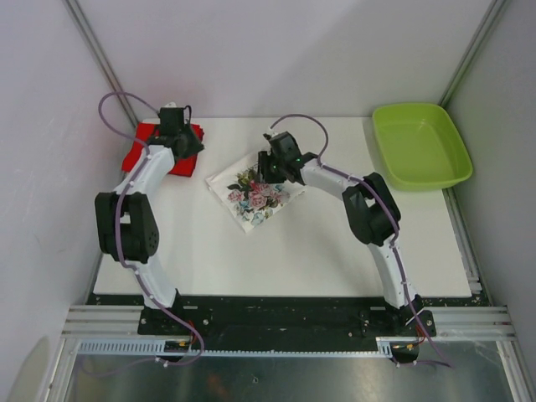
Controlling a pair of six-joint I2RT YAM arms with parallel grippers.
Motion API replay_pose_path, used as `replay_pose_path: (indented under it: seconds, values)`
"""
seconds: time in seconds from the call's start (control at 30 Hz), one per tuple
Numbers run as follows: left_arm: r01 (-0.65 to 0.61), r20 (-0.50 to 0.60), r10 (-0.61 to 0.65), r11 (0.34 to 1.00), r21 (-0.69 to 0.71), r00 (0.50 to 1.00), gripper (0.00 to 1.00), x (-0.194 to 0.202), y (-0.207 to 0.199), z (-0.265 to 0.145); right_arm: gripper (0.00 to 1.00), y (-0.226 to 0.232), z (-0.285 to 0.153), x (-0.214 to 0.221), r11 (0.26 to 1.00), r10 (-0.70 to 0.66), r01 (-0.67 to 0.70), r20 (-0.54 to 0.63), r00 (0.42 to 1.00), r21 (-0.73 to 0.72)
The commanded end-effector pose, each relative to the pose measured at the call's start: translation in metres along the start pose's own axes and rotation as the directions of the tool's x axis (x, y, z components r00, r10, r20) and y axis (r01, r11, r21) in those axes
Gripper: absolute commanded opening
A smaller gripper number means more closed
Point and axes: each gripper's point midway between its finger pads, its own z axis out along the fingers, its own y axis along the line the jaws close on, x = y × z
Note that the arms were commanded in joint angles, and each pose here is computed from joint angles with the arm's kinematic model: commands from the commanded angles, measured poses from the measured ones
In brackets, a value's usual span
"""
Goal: Fold and stack the t-shirts
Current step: Fold the long partially folded tshirt into a neat square, then put the neatly folded tshirt into the corner of the board with both arms
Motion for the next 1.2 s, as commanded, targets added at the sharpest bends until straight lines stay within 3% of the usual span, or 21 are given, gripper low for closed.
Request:
replay_pose_path:
  seconds: [0.0,0.3,0.63,0.87,1.17]
  values:
    - [-0.001,0.059,0.007,0.994,-0.110,0.998,0.36,-0.029,0.032,0.015,0.42,-0.010,0.014,0.007,1.000,0.019,-0.018,-0.052,0.998,0.019]
    - [-0.037,0.030,0.043,0.981,-0.189,0.999,0.40,-0.022,0.057,0.029,0.42,-0.071,0.029,0.035,0.973,0.193,-0.173,-0.125,0.973,0.154]
    - [-0.178,-0.056,0.170,0.958,-0.224,0.984,0.42,0.006,0.065,0.047,0.42,-0.144,-0.030,0.078,0.855,0.423,-0.381,-0.048,0.905,0.351]
    - [-0.349,-0.088,0.339,0.879,-0.326,0.937,0.43,0.016,0.061,0.064,0.41,-0.156,-0.075,0.101,0.784,0.493,-0.456,0.025,0.870,0.421]
    - [-0.460,-0.092,0.474,0.761,-0.458,0.876,0.44,0.001,0.062,0.064,0.41,-0.151,-0.095,0.102,0.779,0.503,-0.480,0.054,0.862,0.404]
